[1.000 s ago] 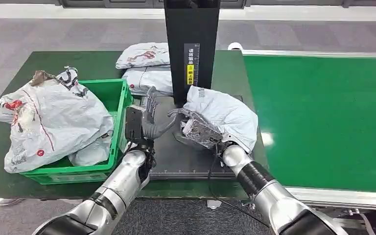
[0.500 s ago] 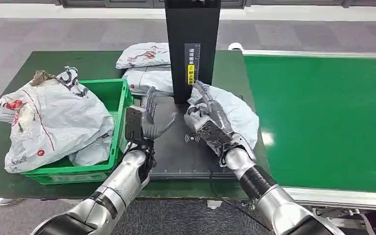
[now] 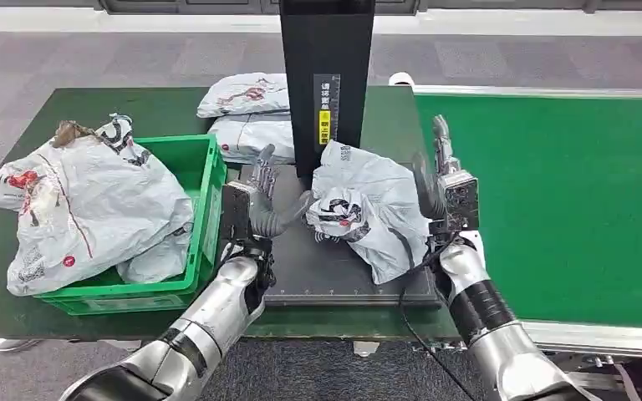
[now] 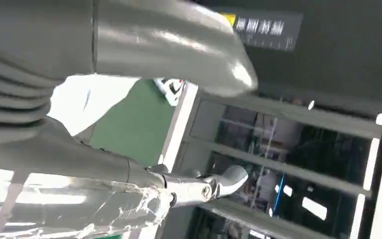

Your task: Moved the parcel from conveyor to table for the left to box.

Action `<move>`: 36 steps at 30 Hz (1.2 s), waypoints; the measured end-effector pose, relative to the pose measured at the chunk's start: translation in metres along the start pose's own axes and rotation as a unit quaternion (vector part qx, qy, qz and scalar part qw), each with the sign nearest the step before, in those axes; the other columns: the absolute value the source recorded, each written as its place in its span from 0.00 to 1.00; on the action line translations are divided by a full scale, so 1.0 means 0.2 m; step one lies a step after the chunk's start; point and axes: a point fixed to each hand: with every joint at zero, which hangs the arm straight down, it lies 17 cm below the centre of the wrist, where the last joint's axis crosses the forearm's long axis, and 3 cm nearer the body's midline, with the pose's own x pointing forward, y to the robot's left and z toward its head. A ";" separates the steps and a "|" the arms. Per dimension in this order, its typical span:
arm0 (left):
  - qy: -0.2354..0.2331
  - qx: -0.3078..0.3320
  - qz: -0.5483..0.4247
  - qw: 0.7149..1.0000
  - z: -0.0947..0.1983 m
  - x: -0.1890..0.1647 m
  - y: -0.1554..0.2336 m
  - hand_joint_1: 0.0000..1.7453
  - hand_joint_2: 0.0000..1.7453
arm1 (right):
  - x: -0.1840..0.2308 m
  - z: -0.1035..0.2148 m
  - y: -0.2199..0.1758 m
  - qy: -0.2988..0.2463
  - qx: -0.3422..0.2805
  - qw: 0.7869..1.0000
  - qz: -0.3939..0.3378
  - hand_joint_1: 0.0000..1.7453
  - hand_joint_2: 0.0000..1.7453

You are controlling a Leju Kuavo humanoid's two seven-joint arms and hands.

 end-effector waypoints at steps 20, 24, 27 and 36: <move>-0.019 -0.130 -0.198 0.971 0.03 -0.02 -0.37 0.00 1.00 | -0.13 0.16 -0.43 0.032 -0.110 0.993 0.032 0.00 0.00; -0.018 -0.154 -0.233 0.960 0.05 -0.06 -0.42 0.00 1.00 | -0.15 0.20 -0.47 0.036 -0.118 0.992 0.034 0.00 0.00; -0.017 -0.161 -0.240 0.957 0.06 -0.07 -0.43 0.00 1.00 | -0.15 0.21 -0.49 0.037 -0.120 0.991 0.036 0.00 0.00; 0.007 -0.212 -0.325 0.922 0.10 -0.18 -0.49 0.00 1.00 | -0.16 0.24 -0.48 0.040 -0.113 0.992 0.031 0.00 0.00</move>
